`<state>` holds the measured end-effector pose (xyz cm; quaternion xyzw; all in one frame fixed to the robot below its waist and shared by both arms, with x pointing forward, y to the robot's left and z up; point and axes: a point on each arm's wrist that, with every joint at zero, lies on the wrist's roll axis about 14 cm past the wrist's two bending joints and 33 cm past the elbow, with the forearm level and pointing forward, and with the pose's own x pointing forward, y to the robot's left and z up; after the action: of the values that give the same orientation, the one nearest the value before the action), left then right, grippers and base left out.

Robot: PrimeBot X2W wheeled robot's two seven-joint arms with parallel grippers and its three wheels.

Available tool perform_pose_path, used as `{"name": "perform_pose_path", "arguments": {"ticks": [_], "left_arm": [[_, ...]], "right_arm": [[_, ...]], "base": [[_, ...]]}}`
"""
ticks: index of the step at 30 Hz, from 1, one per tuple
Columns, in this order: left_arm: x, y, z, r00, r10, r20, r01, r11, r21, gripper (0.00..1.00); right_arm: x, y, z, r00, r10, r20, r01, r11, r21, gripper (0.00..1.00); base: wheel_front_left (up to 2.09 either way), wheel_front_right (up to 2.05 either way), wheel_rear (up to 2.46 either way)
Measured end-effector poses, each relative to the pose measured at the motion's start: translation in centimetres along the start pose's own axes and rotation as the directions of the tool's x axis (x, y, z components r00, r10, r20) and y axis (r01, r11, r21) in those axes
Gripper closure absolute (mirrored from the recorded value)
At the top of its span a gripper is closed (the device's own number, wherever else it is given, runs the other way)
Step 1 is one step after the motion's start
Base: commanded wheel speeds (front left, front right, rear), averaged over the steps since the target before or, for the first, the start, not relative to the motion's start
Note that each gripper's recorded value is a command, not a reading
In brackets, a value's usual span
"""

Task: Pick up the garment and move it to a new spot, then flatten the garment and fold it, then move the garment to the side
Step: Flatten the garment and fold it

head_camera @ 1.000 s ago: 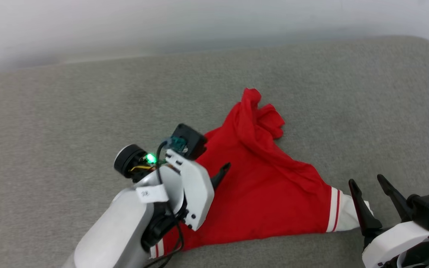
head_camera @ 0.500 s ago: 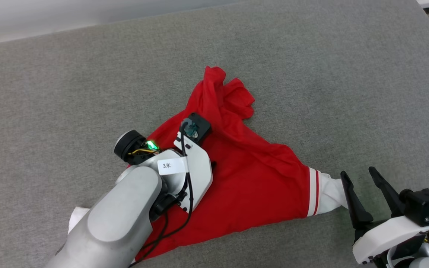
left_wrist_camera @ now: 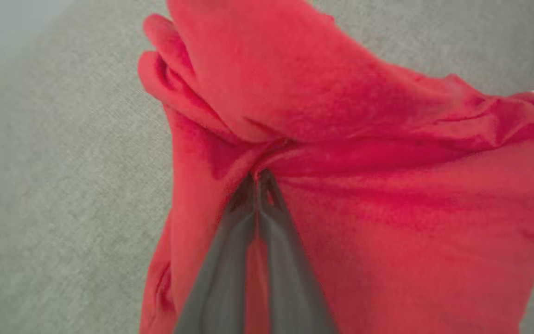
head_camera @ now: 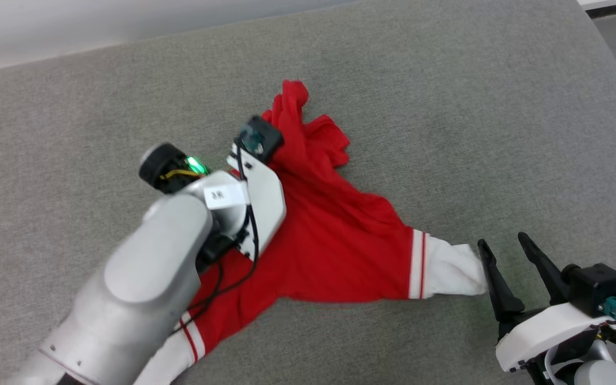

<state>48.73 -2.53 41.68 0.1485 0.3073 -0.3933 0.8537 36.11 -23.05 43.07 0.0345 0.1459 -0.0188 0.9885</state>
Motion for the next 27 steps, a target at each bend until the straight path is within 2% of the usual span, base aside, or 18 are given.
{"name": "perform_pose_path", "arguments": {"ticks": [4, 9, 10, 11, 15, 19, 23, 27], "left_arm": [[0.0, 2.2, 2.4, 0.998, 0.044, 0.046, -0.045, 0.999, 0.011, 1.00], [1.0, 3.5, 1.9, 0.998, 0.060, 0.010, -0.060, 0.998, 0.008, 1.00], [1.2, 3.4, 1.6, 0.998, 0.057, 0.003, -0.057, 0.998, 0.008, 0.86], [1.4, 3.4, 1.4, 0.999, 0.055, 0.002, -0.055, 0.998, 0.007, 0.00], [1.4, 3.4, 2.4, 0.993, 0.054, 0.101, -0.053, 0.999, -0.007, 0.00], [0.2, 4.0, 4.5, 0.966, 0.081, 0.245, -0.077, 0.997, -0.026, 0.00], [-2.6, 5.3, 7.3, 0.901, 0.135, 0.412, -0.129, 0.991, -0.044, 0.00], [-6.6, 6.8, 9.4, 0.805, 0.208, 0.556, -0.206, 0.976, -0.067, 0.00]], "right_arm": [[-0.2, -0.1, 0.1, 1.000, -0.007, 0.009, 0.007, 1.000, 0.004, 0.00], [-0.3, -0.3, -0.4, 1.000, -0.018, -0.001, 0.018, 1.000, 0.007, 0.00], [-0.2, -0.3, -0.4, 1.000, -0.018, -0.002, 0.018, 1.000, 0.008, 0.00], [-0.2, -0.3, -0.5, 1.000, -0.019, -0.005, 0.019, 1.000, 0.008, 0.00], [0.1, -0.1, -0.6, 1.000, -0.014, -0.002, 0.014, 1.000, 0.012, 0.00], [0.4, 0.4, -0.3, 1.000, 0.003, 0.008, -0.003, 1.000, 0.006, 0.00], [0.7, 0.8, 0.4, 0.999, 0.027, 0.025, -0.027, 1.000, -0.008, 0.00], [0.8, 1.4, 1.4, 0.997, 0.056, 0.044, -0.055, 0.998, -0.023, 0.00]], "base": [[0.00, 0.00, 0.00], [0.00, 0.00, 0.00], [0.00, 0.00, 0.00], [0.00, 0.00, 0.00], [0.00, 0.00, 0.00], [0.00, 0.00, 0.00], [0.00, 0.00, 0.00], [0.00, 0.00, 0.00]]}}
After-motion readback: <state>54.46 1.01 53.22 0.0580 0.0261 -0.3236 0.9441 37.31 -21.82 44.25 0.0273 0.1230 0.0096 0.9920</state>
